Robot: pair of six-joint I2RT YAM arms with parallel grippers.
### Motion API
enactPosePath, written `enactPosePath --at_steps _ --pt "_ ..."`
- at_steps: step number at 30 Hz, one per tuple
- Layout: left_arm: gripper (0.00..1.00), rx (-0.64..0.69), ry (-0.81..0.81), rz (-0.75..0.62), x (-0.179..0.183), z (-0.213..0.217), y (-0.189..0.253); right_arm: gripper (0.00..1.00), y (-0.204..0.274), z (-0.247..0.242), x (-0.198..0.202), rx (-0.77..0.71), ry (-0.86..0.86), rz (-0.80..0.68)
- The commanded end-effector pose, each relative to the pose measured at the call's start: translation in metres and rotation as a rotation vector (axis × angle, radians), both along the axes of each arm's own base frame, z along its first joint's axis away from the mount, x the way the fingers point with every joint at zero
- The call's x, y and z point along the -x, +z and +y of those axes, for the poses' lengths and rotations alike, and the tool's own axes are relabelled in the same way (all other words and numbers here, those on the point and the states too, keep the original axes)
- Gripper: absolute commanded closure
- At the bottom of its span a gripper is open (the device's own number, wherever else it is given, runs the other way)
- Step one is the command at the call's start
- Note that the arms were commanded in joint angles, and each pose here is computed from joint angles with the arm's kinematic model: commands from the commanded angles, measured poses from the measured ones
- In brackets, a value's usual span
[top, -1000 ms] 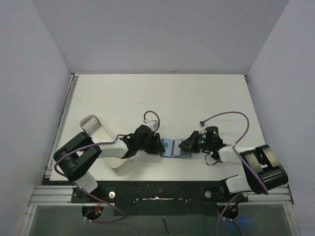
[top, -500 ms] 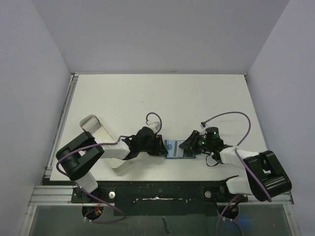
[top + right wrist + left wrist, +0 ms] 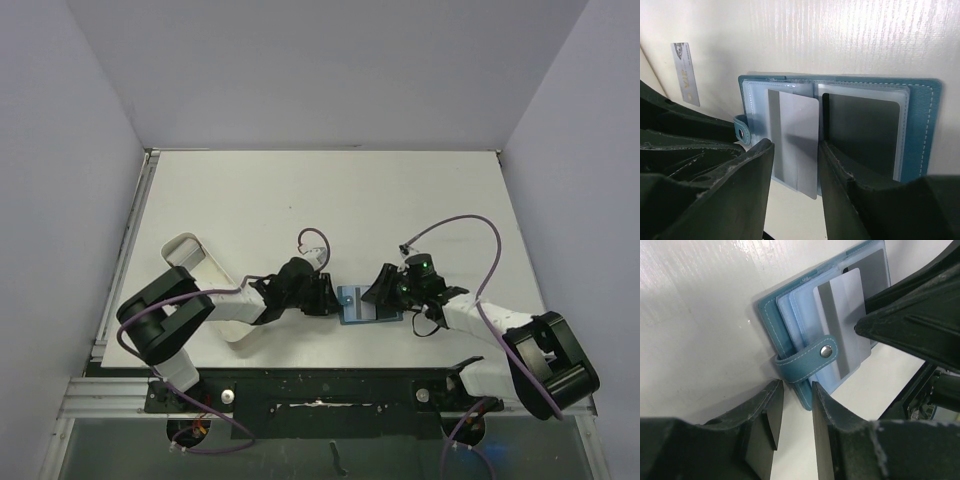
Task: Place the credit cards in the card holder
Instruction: Insert the credit card into the card holder.
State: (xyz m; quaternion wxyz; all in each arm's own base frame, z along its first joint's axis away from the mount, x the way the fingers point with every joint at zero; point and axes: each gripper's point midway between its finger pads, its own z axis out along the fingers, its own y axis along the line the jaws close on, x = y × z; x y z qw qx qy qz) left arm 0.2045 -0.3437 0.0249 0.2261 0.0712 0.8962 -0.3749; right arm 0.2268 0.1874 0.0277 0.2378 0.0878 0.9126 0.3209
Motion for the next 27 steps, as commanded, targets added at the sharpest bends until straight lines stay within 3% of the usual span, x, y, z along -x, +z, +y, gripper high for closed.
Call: enactPosePath --at_steps 1,9,18,27 --pt "0.73 0.014 0.000 -0.028 -0.009 -0.011 0.004 0.59 0.000 -0.005 -0.004 0.115 0.007 -0.006" --pt "0.78 0.018 -0.004 -0.029 -0.011 -0.013 0.001 0.48 0.011 -0.015 -0.003 0.187 0.000 -0.031" --pt "0.83 0.040 -0.016 -0.034 -0.014 -0.021 0.004 0.68 0.015 -0.001 -0.005 0.150 0.048 -0.063" --pt "0.86 0.050 -0.026 -0.033 -0.015 -0.026 0.004 0.59 0.011 0.002 -0.001 0.147 0.065 -0.053"
